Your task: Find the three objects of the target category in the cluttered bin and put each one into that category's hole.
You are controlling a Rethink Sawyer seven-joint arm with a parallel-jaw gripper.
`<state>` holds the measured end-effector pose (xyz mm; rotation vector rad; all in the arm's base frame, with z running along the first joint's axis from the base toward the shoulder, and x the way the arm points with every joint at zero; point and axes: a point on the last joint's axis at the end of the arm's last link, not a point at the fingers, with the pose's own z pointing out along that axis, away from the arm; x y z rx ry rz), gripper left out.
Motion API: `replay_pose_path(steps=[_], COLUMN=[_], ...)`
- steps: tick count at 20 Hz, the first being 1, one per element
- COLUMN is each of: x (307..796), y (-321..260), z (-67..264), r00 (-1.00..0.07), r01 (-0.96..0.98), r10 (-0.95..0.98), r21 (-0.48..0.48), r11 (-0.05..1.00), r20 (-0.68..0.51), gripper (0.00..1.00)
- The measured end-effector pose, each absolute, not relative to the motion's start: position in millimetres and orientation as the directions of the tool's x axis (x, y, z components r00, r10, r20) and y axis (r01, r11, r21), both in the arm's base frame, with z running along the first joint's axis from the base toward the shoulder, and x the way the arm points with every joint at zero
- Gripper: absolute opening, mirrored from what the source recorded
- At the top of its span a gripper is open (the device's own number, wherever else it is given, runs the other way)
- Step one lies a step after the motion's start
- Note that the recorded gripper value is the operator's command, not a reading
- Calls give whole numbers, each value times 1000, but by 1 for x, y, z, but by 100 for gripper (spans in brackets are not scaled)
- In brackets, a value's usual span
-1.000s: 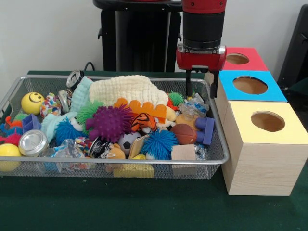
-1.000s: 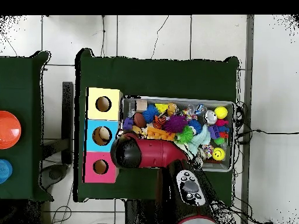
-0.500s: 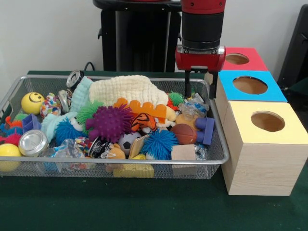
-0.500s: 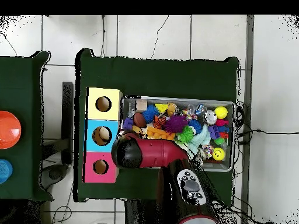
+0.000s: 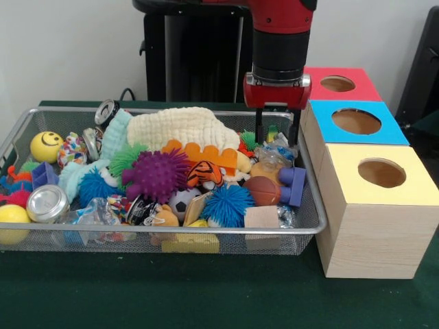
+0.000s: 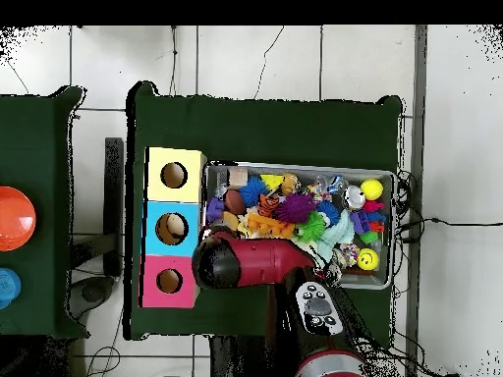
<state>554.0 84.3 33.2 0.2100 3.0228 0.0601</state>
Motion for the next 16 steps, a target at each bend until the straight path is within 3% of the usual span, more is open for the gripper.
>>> replay_pose_path(steps=[5, 16], x=[548, 561], y=[82, 74], z=[17, 13], r00=[-983, -954], r01=[131, 136], r10=[136, 146], r21=[48, 56], r11=[990, 989], r20=[-120, -261], gripper=[100, 100])
